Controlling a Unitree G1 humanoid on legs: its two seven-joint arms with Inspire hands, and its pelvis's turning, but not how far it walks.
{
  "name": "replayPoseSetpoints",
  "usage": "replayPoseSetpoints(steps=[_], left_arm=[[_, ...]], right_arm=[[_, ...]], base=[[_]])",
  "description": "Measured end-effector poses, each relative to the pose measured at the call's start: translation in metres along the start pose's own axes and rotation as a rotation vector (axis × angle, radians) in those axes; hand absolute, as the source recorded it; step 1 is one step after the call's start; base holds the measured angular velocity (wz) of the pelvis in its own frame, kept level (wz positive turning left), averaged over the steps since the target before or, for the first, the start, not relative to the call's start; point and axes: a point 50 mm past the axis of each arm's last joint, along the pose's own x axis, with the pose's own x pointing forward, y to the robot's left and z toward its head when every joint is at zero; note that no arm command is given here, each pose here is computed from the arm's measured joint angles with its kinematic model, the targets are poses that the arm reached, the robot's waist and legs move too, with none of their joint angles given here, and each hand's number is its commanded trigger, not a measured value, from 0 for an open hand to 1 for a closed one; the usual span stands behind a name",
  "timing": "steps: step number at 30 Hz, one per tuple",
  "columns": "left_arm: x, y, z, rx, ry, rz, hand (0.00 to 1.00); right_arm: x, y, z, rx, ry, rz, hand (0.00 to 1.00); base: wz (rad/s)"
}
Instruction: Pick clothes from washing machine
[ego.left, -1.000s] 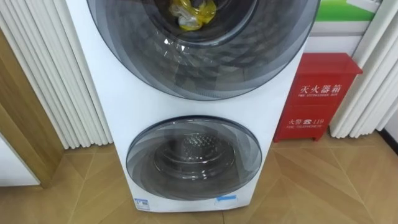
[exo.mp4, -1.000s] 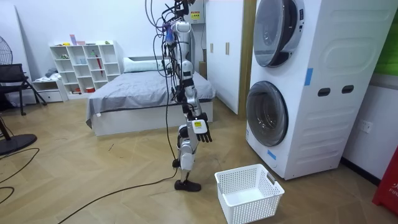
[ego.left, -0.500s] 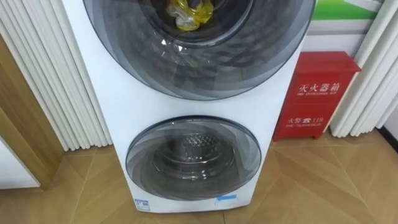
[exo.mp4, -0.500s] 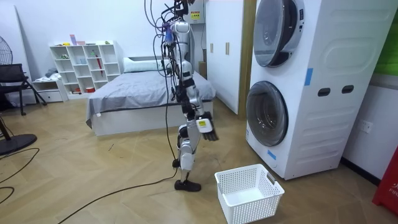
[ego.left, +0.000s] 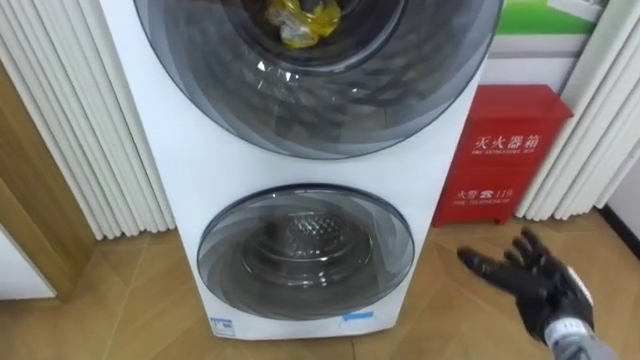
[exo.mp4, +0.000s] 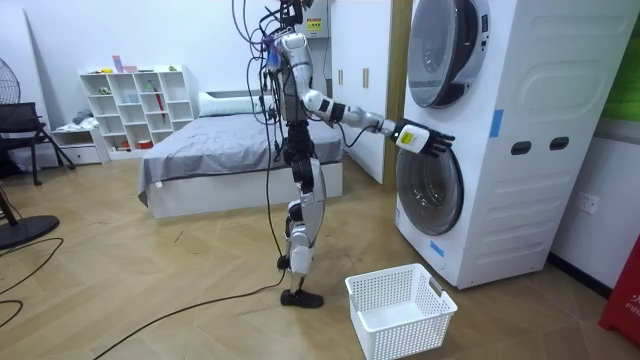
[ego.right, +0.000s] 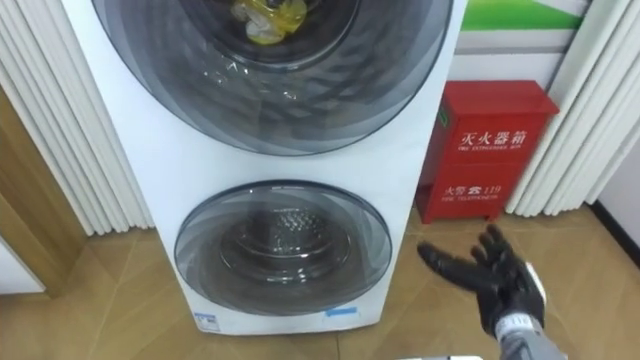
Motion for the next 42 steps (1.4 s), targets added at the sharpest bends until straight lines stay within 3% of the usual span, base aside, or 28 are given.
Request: replayPoseSetpoints(steps=[4, 17, 31, 34, 42], left_arm=[[0.000, 0.000, 0.002, 0.024, 0.016, -0.014, 0.00], [0.000, 0.005, 0.011, 0.065, 0.000, 0.002, 0.00], [0.000, 0.008, 0.015, 0.113, -0.003, 0.028, 0.00], [-0.002, 0.024, 0.010, 0.185, 0.031, 0.078, 0.00], [0.000, 0.020, 0.012, 0.220, 0.064, 0.066, 0.00]], right_arm=[[0.013, 0.020, 0.025, 0.015, -0.068, 0.027, 0.00], [0.021, 0.072, 0.122, -0.055, -0.345, 0.133, 0.00], [0.021, 0.068, 0.140, -0.093, -0.372, 0.123, 0.00], [0.017, 0.080, 0.156, -0.112, -0.411, 0.165, 0.00], [0.009, 0.092, 0.181, -0.212, -0.511, 0.187, 0.00]], base=[[0.01], [0.06], [-0.02], [-0.20], [0.17]])
